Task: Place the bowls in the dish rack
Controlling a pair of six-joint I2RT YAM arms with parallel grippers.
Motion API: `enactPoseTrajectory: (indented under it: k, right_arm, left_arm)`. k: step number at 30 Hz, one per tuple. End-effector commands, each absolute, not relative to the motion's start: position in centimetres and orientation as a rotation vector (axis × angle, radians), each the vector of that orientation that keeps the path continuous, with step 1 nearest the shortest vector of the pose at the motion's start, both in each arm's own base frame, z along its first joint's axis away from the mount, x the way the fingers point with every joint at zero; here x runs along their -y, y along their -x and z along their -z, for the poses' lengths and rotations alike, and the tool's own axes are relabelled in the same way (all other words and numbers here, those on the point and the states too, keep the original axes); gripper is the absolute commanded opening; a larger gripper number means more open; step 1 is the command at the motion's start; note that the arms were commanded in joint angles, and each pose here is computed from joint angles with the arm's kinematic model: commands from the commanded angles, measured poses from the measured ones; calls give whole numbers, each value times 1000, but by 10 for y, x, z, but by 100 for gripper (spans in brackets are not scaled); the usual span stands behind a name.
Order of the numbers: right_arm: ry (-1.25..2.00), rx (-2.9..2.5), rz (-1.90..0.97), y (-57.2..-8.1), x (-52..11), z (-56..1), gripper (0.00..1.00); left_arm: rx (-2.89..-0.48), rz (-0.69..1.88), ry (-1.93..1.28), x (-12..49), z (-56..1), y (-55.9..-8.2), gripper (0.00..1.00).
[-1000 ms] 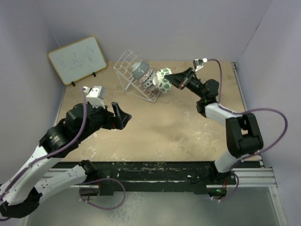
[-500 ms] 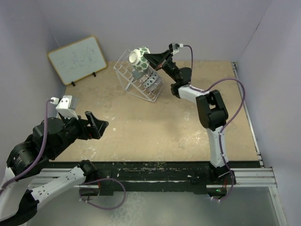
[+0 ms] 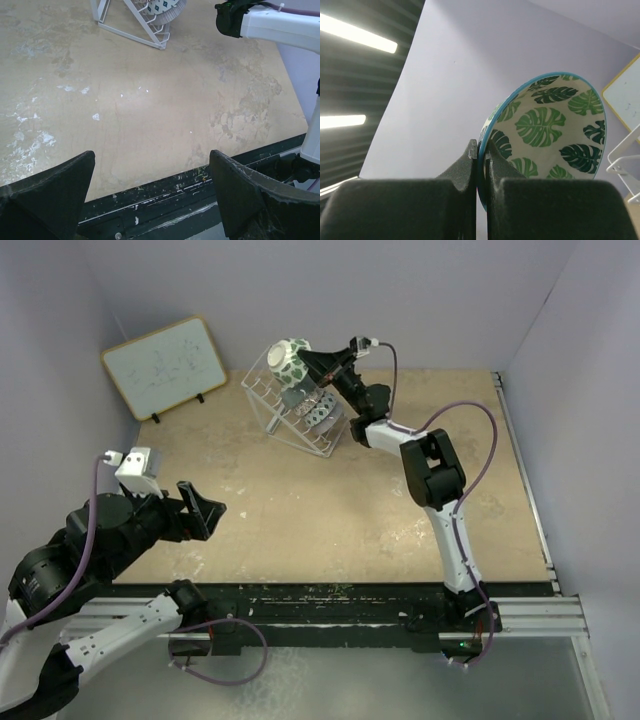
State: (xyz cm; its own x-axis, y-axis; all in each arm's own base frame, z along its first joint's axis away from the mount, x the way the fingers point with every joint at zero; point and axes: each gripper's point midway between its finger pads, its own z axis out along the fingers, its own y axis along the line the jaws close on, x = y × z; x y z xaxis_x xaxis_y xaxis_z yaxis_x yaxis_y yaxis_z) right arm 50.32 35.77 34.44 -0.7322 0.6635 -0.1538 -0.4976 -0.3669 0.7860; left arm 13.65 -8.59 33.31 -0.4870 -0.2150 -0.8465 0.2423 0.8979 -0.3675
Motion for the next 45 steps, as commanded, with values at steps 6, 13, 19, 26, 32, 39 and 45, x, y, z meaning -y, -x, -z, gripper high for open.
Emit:
enactPoseTrajectory:
  k: [6, 13, 19, 26, 32, 39, 45]
  right_arm:
    - [-291, -956, -2170, -497, -355, -374, 0]
    - [-390, -975, -2147, -506, -354, -361, 0]
    - [-445, -1000, -2126, -511, -354, -350, 0]
    - [-470, -1030, -2116, -515, -355, -338, 0]
    - [-470, -1051, -2108, -521, -360, -335, 0]
    - [-501, -1096, -2069, -524, -360, -327, 0]
    - [-542, -1130, -2025, -529, -359, -321, 0]
  left_arm:
    - [-1958, 546, -26, 80, -346, -135, 99]
    - [-1958, 549, -29, 80, -346, -134, 99]
    - [-1960, 543, -30, 80, -345, -135, 99]
    - [-1958, 545, -32, 80, -345, -135, 99]
    - [-1961, 542, -31, 79, -344, -134, 99]
    - [-1963, 539, -30, 79, -343, -134, 99]
    - [-1964, 538, -25, 78, -343, -134, 99]
